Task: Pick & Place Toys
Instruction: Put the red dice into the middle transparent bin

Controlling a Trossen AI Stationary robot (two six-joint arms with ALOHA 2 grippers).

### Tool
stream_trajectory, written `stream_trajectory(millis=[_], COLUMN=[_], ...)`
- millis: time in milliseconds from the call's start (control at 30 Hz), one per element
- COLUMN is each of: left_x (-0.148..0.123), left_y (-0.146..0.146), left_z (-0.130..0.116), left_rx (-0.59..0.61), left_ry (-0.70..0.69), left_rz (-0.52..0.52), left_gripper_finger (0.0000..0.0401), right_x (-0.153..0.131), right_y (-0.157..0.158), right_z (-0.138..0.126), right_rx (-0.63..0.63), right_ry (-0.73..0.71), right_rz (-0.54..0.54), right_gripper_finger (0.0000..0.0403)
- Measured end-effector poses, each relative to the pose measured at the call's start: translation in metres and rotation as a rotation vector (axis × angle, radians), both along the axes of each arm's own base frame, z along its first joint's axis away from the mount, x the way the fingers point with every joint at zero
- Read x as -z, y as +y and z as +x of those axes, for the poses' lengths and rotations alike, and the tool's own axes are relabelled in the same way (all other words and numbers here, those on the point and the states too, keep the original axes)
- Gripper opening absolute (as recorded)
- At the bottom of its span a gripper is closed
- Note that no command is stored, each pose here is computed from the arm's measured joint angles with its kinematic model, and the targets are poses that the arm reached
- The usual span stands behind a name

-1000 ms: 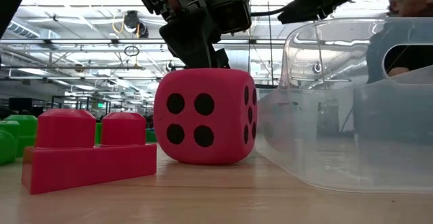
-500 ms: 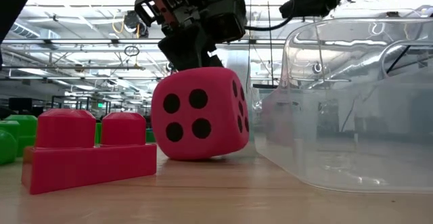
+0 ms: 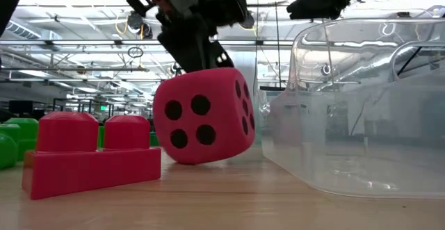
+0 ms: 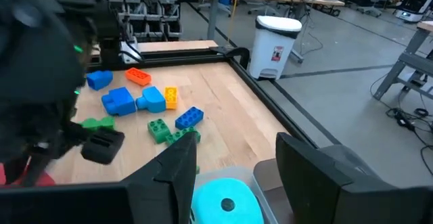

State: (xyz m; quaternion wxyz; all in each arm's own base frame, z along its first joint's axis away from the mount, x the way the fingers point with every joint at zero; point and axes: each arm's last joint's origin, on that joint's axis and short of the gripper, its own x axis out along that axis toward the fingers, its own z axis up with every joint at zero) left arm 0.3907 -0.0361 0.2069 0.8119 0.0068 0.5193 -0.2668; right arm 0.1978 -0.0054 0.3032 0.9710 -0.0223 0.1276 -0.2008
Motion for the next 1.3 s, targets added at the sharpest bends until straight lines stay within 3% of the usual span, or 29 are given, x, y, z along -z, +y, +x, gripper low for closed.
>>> stream_trajectory(millis=[100,300,600,733,867,1000,1100,1167,1300], left_x=[-0.017,-0.055,-0.107,-0.109,-0.093,-0.077,-0.075,-0.083,-0.104], left_y=[-0.001,-0.001,0.006,0.013,0.022,0.034,0.041,0.043,0.04], left_z=[-0.006,-0.024,-0.04,-0.027,-0.006,0.005,-0.002,-0.013,-0.035], left_rx=[-0.037,-0.145,-0.256,-0.273,-0.285,-0.316,-0.35,-0.383,-0.482], left_ry=[-0.042,-0.12,-0.361,-0.476,-0.527,-0.504,-0.426,-0.387,-0.338], left_rz=[0.069,0.194,0.288,0.327,0.391,0.49,0.546,0.521,0.336], left_gripper_finger=[0.0009,0.0001,0.0004,0.0003,0.0003,0.0002,0.0002,0.0002,0.0011], right_x=[0.0,0.0,0.0,0.0,0.0,0.0,0.0,0.0,0.0], right_y=[0.0,0.0,0.0,0.0,0.0,0.0,0.0,0.0,0.0], right_z=[0.0,0.0,0.0,0.0,0.0,0.0,0.0,0.0,0.0], right_rx=[0.0,0.001,0.004,0.004,0.004,0.004,0.004,0.004,0.002], right_ry=[-0.001,-0.003,-0.008,-0.008,-0.008,-0.008,-0.008,-0.008,-0.004], right_rz=[0.001,0.006,0.02,0.018,0.019,0.02,0.02,0.02,0.011], right_gripper_finger=[0.0171,0.0171,0.0171,0.0171,0.0171,0.0171,0.0171,0.0171,0.0171])
